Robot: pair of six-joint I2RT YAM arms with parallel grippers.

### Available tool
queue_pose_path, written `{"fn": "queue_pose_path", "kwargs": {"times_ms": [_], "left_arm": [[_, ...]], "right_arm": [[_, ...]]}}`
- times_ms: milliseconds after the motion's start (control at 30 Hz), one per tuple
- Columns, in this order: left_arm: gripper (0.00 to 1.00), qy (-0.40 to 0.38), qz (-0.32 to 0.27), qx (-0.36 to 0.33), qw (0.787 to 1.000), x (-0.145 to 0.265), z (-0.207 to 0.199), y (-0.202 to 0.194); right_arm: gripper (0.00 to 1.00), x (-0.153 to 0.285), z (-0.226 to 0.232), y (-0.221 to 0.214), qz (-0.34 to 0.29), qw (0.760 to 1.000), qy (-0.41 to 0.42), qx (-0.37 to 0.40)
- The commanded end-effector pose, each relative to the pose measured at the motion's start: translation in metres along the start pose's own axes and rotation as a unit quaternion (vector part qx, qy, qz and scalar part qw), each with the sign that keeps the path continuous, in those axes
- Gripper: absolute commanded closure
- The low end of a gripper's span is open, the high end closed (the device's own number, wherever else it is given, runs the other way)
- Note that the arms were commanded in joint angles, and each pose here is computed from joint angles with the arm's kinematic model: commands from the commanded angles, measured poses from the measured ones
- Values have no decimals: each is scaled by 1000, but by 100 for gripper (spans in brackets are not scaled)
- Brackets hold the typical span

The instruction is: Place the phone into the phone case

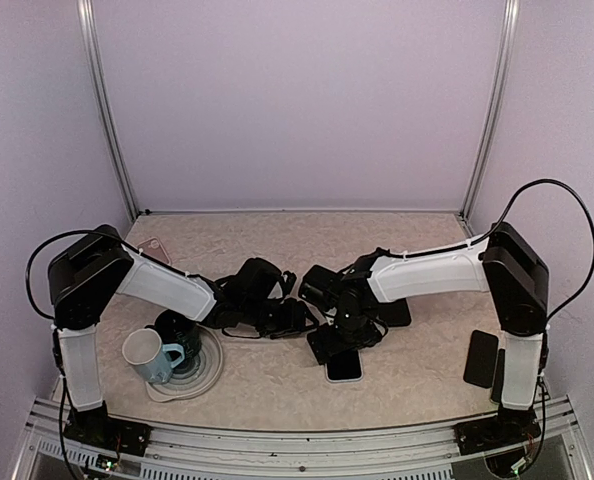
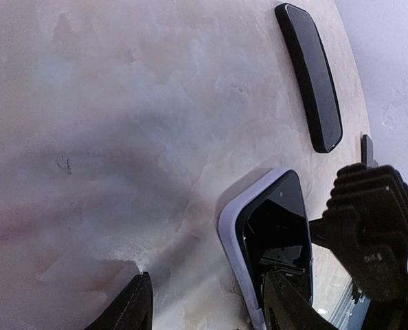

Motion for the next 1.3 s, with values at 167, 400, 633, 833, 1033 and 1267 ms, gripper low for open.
{"fn": "queue_pose_path", "kwargs": {"times_ms": [167,400,633,833,1033,1267], "left_arm": [[45,19,-11,-11,1000,8,4,8],[40,-25,-20,-10,999,18,-6,7],[28,-151,-39,24,987,25,-24,5],[32,-204,-20,57,977,6,-28,-3],[41,-201,-21,43,978,-2,-33,-2],[61,-206,-7,38,978,-9,-37,-5]], "right_arm": [[20,-26,-4,-39,58,998,-25,5],[38,-8,-4,-27,-4,1000,-9,20],[47,19,-5,-15,-104,994,34,18],[50,37,-2,-8,-169,983,72,12],[51,43,-4,-7,-189,979,74,16],[51,49,0,-4,-203,975,88,25]]}}
Point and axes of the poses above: each gripper's point midway between its finger pads, its own x axis back along the fingers, its own z axis along the line the jaws close on, y = z × x, the point moved 5 cm from there along x, back along the fingers, and after that the axes turned 5 degrees about x, right-handed, at the moved point
